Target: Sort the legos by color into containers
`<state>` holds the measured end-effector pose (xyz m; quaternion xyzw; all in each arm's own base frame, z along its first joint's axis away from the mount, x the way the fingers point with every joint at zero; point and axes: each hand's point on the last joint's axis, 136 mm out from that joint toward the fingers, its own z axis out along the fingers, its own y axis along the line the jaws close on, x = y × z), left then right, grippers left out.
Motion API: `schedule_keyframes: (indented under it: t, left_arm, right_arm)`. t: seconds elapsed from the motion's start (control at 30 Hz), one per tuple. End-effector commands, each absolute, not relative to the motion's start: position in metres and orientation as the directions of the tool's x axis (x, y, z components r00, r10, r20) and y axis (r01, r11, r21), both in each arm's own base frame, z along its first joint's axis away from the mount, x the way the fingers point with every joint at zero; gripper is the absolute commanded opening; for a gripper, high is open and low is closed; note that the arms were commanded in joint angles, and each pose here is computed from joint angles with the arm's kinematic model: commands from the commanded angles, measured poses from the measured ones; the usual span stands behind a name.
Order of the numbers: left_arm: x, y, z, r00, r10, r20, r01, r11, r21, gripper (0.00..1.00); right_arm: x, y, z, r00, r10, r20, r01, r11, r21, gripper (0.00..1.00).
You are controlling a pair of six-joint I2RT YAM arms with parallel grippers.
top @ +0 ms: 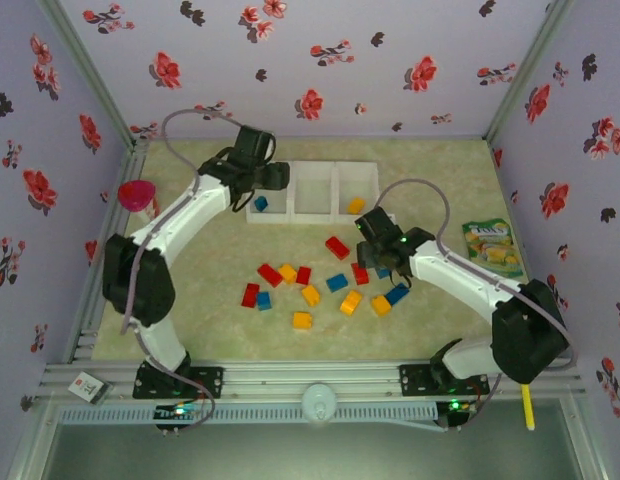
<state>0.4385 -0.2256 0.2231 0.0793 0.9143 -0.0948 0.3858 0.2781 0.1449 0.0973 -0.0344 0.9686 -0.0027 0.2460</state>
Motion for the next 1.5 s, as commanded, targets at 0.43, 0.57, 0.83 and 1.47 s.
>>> schedule_keyframes:
  t: [0.43, 0.57, 0.83, 1.47]
  left_arm:
    - [0.364, -0.209, 0.247, -0.621, 0.057, -0.782, 0.304, 0.937, -0.173, 0.71]
    - [0.354, -0.203, 0.246, -0.615, 0.045, -0.787, 0.302, 0.936, -0.182, 0.73]
    - [0.344, -0.197, 0.242, -0.630, 0.049, -0.775, 0.295, 0.938, -0.180, 0.74]
    - [0.338, -0.194, 0.248, -0.617, 0.057, -0.785, 0.308, 0.935, -0.174, 0.74]
  right_arm:
    - [0.268, 0.125, 0.059, -0.930, 0.012, -0.369, 0.025, 0.999, -0.029, 0.58]
    - [0.269, 0.126, 0.051, -0.934, 0.023, -0.355, 0.034, 0.999, -0.026, 0.55]
    - [0.275, 0.126, 0.043, -0.933, 0.049, -0.356, 0.058, 0.998, -0.015, 0.49]
    - [0.290, 0.135, 0.037, -0.936, 0.042, -0.349, 0.049, 0.999, -0.011, 0.26]
